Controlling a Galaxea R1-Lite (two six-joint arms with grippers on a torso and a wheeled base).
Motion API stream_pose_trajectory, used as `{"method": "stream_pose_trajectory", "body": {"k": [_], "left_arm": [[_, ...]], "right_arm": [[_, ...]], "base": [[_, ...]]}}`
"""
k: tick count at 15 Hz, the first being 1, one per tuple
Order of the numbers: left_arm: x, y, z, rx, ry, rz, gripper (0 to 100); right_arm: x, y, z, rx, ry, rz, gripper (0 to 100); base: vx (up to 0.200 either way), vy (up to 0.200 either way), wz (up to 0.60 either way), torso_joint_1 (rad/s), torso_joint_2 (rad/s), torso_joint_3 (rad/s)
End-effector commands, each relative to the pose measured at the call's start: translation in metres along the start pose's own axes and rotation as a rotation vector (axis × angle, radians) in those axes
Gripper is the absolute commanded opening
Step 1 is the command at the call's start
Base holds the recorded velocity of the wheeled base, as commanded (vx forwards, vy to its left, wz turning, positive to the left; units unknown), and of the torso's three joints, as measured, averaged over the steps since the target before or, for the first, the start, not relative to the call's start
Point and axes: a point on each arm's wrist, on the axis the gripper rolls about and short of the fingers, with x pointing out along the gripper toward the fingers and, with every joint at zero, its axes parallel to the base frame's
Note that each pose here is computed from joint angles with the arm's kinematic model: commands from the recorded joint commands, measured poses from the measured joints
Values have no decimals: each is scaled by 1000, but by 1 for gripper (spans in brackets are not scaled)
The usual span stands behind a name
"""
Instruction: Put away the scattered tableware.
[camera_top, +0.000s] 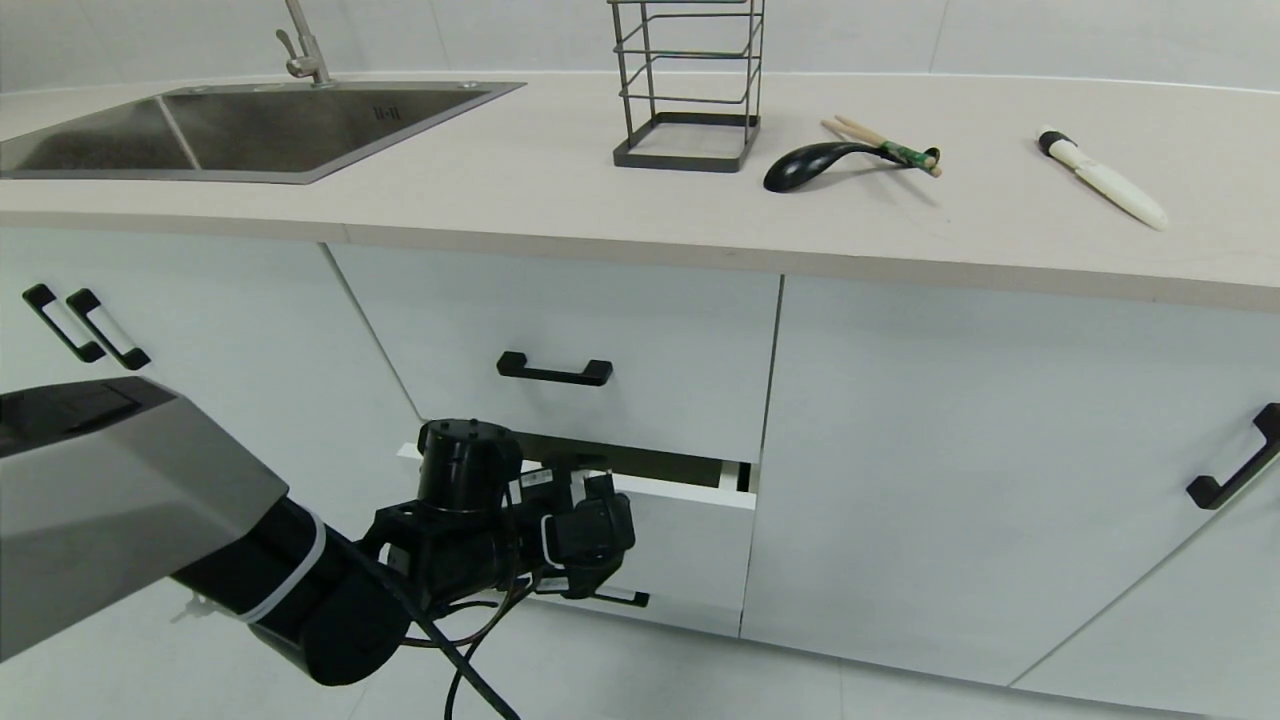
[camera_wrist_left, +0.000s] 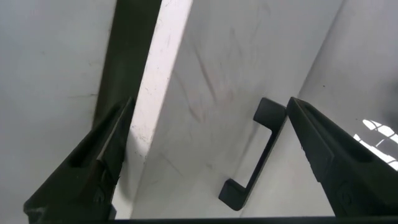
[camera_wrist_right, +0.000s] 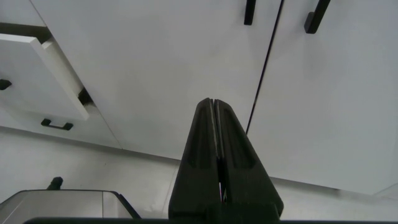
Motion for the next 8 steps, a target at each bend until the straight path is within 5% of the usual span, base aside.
{"method": "stream_pose_trajectory", "body": {"k": [1,8], "left_arm": [[-5,-1,1,0,0,-2,100],[-54,-27,15,17,-23,-58,100]], "right_arm": [[0,0,0,0,1,1,0],[0,0,0,0,2,1,0]], "base": [[0,0,0,0,0,0],[0,0,0,0,0,0]]}}
